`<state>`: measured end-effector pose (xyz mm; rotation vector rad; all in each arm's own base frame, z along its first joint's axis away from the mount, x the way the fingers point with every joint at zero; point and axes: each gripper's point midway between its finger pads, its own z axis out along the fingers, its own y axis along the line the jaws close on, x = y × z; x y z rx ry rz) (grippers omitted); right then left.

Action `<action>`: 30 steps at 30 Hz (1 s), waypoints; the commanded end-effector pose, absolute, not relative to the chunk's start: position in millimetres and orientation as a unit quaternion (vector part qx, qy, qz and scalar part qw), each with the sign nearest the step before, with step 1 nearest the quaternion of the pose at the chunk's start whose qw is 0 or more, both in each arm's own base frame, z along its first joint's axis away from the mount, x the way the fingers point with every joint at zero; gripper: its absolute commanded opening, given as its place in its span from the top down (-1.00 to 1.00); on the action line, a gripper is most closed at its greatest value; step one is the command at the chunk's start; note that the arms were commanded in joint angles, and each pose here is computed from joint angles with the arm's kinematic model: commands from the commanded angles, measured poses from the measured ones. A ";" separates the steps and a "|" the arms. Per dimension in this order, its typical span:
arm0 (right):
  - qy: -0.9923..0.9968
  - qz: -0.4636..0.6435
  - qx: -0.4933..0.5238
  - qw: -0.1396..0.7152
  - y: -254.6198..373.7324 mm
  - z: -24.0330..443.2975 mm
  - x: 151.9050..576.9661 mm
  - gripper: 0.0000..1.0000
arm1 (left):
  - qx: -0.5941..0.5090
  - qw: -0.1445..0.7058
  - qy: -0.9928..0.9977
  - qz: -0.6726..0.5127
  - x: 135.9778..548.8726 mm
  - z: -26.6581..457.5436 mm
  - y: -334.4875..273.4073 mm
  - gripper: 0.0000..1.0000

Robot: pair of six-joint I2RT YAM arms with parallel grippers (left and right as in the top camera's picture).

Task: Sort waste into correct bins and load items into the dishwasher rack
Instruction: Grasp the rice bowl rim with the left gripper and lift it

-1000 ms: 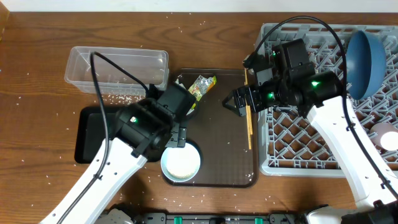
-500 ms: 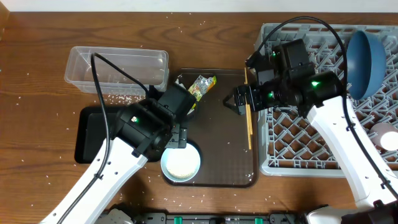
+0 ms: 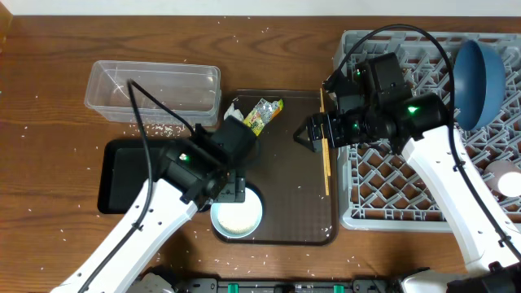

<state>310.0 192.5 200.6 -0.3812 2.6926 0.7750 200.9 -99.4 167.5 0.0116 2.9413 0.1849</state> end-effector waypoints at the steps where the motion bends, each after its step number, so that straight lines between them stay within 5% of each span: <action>1: 0.944 0.268 -0.113 0.156 192.8 202.5 310.6 -0.99 | 0.003 0.057 0.997 0.044 186.4 145.2 -105.0 -0.97; 9: 0.964 0.213 0.006 0.161 167.8 194.0 325.1 -0.98 | 0.078 0.043 0.996 0.020 171.7 106.0 -129.0 -0.98; 18: 0.964 0.212 0.015 0.162 163.9 193.9 326.9 -0.98 | 0.067 0.049 0.995 0.051 171.1 74.9 -113.0 -0.97; 25: 0.963 0.213 0.015 0.164 164.3 194.4 327.7 -0.98 | 0.101 0.025 0.993 -0.060 163.2 72.4 -155.9 -0.53; 30: 0.963 0.213 0.015 0.167 164.6 195.1 329.2 -0.99 | 0.127 0.029 0.988 -0.077 158.5 73.2 -170.4 -0.50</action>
